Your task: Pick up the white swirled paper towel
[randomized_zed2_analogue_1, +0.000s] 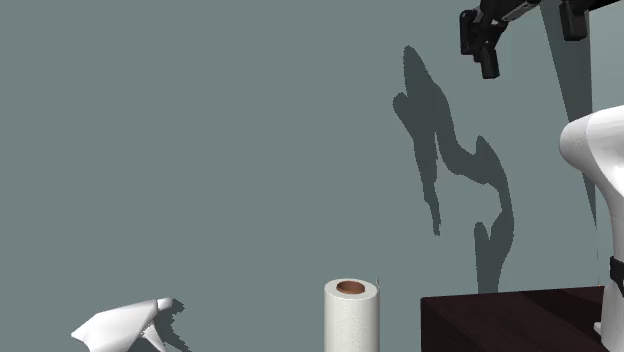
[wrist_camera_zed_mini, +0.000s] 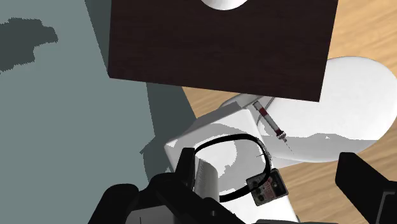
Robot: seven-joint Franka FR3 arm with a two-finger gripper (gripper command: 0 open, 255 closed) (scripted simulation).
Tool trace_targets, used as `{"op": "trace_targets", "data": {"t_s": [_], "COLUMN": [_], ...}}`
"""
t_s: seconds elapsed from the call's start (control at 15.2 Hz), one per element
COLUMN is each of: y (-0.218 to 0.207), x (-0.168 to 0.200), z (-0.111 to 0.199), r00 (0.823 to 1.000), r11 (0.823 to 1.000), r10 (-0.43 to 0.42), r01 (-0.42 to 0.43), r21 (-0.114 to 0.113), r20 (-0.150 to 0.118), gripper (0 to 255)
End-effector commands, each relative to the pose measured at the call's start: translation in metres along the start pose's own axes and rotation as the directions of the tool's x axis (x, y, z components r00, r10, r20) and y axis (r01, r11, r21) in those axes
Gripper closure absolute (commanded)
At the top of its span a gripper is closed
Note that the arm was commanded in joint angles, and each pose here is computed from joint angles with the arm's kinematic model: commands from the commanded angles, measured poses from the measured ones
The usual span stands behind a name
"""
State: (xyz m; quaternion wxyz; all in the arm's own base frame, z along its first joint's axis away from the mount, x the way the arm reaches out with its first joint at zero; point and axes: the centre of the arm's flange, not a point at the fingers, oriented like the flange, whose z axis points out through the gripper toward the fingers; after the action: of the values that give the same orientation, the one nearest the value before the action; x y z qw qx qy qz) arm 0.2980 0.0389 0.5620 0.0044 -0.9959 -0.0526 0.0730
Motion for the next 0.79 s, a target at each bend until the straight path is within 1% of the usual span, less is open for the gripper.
{"op": "trace_targets", "data": {"t_s": [0.0,0.73], "y": [0.0,0.02], "x": [0.0,0.085], "z": [0.0,0.107], "r00": [1.0,0.997], "r11": [1.0,0.999], "r10": [0.0,-0.035], "r01": [0.0,0.034], "r21": [0.0,-0.024], "r20": [0.0,-0.064], "gripper": [0,0]}}
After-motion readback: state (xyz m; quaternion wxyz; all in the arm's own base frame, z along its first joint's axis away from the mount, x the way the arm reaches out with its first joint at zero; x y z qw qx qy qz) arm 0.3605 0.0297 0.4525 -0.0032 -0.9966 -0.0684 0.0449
